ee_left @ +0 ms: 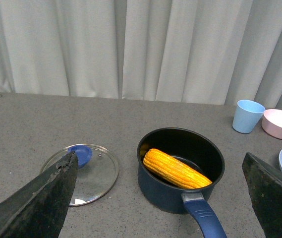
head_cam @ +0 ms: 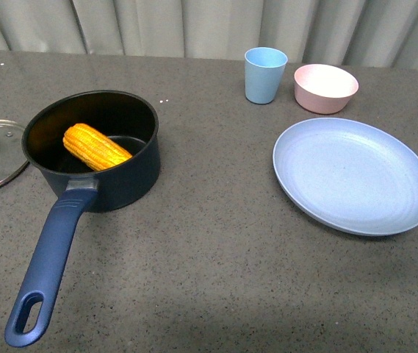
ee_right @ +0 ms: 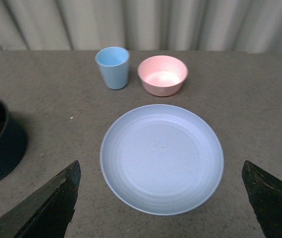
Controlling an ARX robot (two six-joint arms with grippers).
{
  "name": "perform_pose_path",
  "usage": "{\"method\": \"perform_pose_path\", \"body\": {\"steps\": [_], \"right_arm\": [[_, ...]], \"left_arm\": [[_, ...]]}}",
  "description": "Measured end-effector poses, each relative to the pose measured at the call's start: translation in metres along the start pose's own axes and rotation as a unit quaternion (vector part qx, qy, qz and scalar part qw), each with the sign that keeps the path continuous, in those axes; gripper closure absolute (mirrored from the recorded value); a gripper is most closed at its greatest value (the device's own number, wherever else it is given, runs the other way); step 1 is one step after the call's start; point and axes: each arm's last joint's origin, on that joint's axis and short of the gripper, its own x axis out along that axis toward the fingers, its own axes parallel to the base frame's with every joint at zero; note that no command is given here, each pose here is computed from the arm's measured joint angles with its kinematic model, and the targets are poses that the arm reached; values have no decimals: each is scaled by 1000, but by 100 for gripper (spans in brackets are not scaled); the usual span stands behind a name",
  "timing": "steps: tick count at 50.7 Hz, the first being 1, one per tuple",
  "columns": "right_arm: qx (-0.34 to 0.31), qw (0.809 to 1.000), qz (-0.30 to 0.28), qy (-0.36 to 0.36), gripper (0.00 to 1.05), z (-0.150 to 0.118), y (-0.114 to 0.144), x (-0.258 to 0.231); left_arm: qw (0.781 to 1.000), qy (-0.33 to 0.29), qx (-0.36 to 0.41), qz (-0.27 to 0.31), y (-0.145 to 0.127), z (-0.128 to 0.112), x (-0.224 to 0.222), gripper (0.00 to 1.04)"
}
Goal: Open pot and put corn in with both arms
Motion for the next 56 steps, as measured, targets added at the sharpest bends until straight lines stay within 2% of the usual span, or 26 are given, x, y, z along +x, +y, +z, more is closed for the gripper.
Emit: {"method": "perform_pose_path", "body": {"steps": [8, 11, 17, 21, 27, 36, 45, 49, 56], "right_arm": [[15, 999, -30, -8, 9, -37, -17, -15], [14, 999, -31, -8, 9, -42, -19, -17], [-1, 993, -21, -112, 28, -56, -26, -16], [-1, 988, -23, -156, 40, -55, -34, -22], [-6, 984, -23, -176, 62, -51, -43, -30], [-9, 983, -26, -179, 103, -52, -55, -39], [-13, 983, -13, -181, 104, -53, -66, -47], [-10, 982, -31, -185, 104, -54, -71, -51], [-10, 983, -28, -183, 104, -55, -71, -54]], "left_arm": [[1000, 0, 0, 0, 0, 0, 0, 7], [1000, 0, 0, 0, 0, 0, 0, 7], [1000, 0, 0, 0, 0, 0, 0, 7], [1000, 1, 0, 1, 0, 0, 0, 7], [1000, 0, 0, 0, 0, 0, 0, 7], [1000, 0, 0, 0, 0, 0, 0, 7], [1000, 0, 0, 0, 0, 0, 0, 7], [1000, 0, 0, 0, 0, 0, 0, 7], [1000, 0, 0, 0, 0, 0, 0, 7]]}}
